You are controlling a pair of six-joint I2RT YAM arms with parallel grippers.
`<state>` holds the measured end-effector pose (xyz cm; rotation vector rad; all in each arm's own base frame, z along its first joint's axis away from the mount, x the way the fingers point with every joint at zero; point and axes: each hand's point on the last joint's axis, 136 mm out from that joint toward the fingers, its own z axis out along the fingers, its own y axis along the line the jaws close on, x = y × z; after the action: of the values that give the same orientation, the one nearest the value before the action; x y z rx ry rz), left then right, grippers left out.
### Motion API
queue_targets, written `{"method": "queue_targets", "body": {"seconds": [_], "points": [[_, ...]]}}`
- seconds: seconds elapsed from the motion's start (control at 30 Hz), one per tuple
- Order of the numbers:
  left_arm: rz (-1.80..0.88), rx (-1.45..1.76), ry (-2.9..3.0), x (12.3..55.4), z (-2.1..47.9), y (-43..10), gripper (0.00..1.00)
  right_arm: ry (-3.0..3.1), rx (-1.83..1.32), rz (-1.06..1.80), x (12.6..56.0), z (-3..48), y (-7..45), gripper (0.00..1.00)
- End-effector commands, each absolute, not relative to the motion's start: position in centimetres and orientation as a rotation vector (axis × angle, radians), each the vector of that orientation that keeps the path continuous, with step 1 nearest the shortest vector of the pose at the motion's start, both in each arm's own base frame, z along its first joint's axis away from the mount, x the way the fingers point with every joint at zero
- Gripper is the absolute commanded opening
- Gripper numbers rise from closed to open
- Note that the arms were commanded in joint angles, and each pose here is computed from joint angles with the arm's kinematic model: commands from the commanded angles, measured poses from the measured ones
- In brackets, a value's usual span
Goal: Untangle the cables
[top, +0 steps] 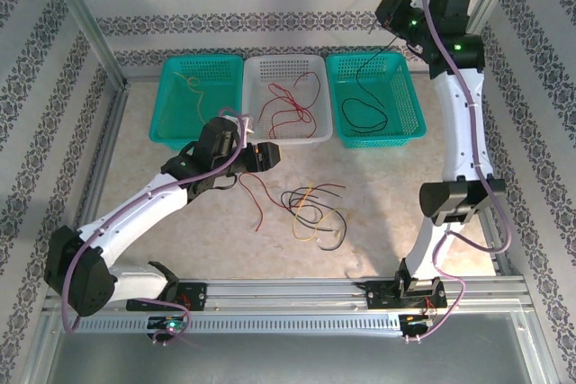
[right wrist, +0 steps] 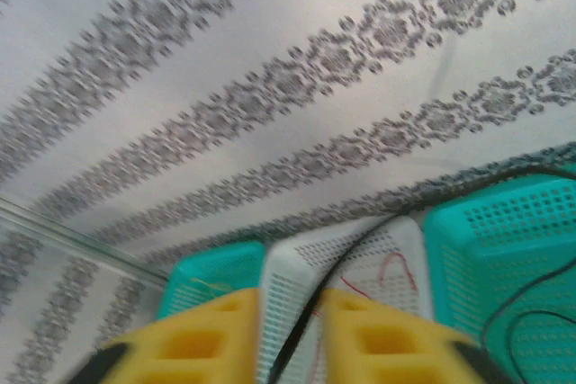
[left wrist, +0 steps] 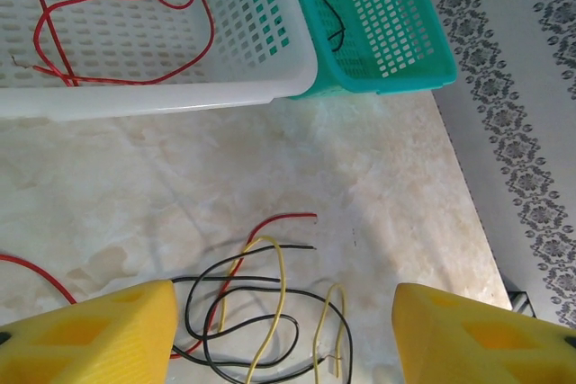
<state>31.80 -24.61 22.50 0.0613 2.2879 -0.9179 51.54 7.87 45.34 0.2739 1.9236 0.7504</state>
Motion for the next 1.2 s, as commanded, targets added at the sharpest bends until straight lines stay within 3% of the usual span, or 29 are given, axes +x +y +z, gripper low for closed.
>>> {"method": "queue_targets", "body": {"seconds": [0.0, 0.1, 0.37, 0.63, 0.9, 1.17], "points": [[-0.907, 0.087, 2.275, 32.0, 23.6, -25.0, 0.67, 1.976, 0.273, 0.747, 51.5, 43.6, 8.0, 0.39], [-0.898, 0.084, 2.284, 32.2, 23.4, -25.0, 0.69, 2.003, 0.29, 0.744, 51.1, 42.1, 7.9, 0.44], [-0.937, 0.084, 2.337, 32.3, 22.0, -26.0, 0.68, 2.051, 0.296, 0.787, 46.0, 39.4, 8.9, 0.44], [-0.961, 0.145, 2.454, 30.1, 17.6, -28.3, 0.62, 2.221, 0.222, 0.767, 35.0, 31.6, 12.8, 0.46], [-0.951, 0.3, 2.566, 29.4, 13.2, -32.2, 0.59, 2.401, 0.253, 0.69, 25.1, 23.3, 12.5, 0.47], [-0.998, 0.311, 2.64, 29.9, 9.3, -34.7, 0.58, 2.408, 0.274, 0.724, 22.7, 22.4, 13.6, 0.47]]}}
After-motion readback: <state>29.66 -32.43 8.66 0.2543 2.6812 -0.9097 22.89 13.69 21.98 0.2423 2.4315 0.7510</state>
